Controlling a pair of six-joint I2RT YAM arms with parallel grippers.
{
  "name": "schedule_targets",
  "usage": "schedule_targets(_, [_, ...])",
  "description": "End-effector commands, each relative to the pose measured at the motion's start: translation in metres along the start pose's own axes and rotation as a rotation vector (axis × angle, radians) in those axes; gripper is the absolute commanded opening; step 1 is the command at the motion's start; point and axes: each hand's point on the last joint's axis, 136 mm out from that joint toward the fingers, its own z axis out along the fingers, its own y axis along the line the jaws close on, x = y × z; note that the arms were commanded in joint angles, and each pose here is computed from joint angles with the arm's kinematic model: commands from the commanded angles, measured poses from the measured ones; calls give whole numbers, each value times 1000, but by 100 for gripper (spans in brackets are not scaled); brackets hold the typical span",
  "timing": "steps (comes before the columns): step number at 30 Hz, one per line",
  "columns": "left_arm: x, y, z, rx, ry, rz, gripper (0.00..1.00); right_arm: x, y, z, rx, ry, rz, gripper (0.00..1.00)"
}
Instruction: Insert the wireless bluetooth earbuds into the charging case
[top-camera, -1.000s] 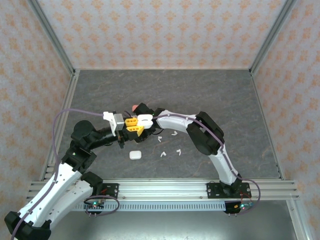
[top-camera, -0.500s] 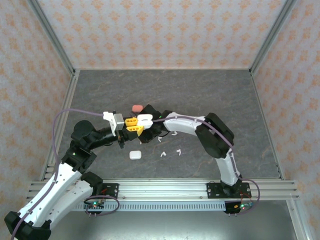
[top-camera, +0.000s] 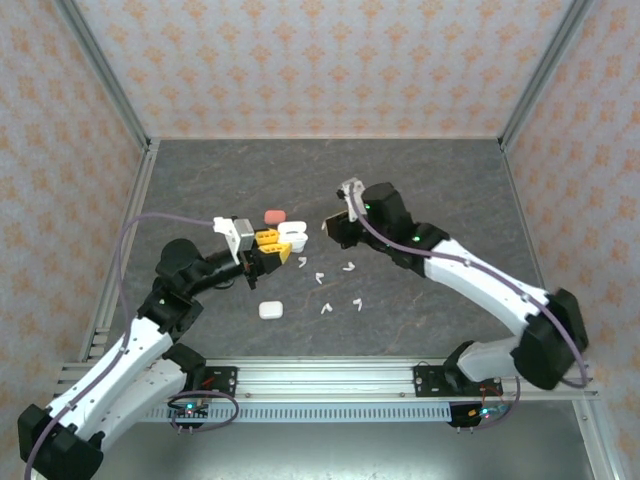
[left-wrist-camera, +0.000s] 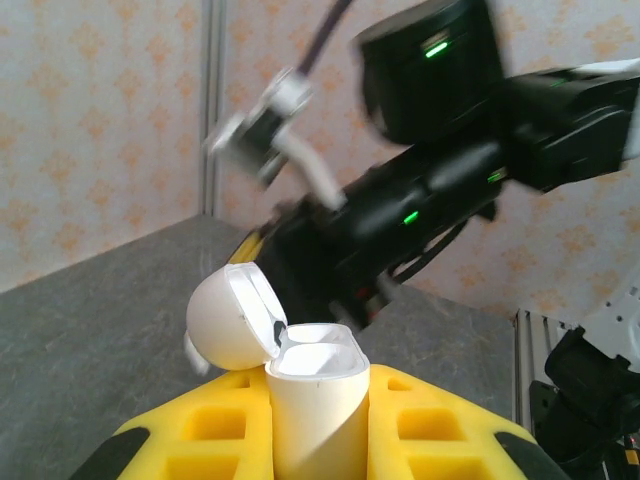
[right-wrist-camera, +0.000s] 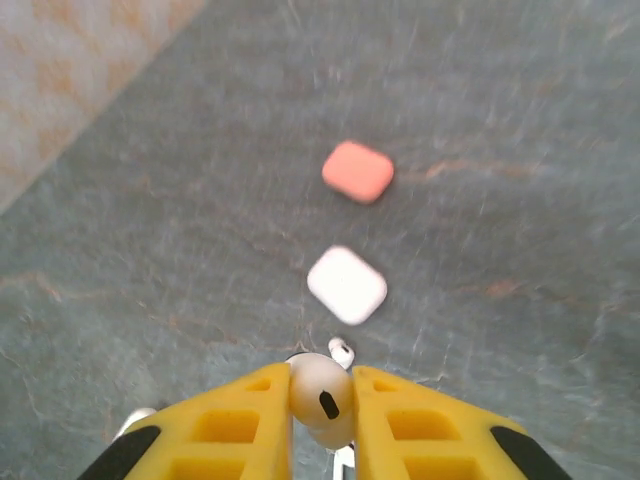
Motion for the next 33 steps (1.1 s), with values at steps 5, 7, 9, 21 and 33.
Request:
schedule_targets(5, [-6, 7, 12, -1, -52, -20, 0, -46, 24, -58, -67, -217, -103, 19])
schedule_targets(7, [-5, 8, 15, 12, -51, -29, 0, -50, 39, -63, -101, -238, -144, 19])
schedule_targets(9, [-4, 8, 19, 20, -48, -34, 0, -51, 54, -63, -128, -249, -187, 19])
schedule_targets(21, [3, 3, 24, 52, -24, -25, 0, -56, 95, -42, -227, -249, -272, 19])
schedule_targets(33, [5, 0, 24, 67, -16, -19, 0, -55, 107, -33, -279, -238, -272, 19])
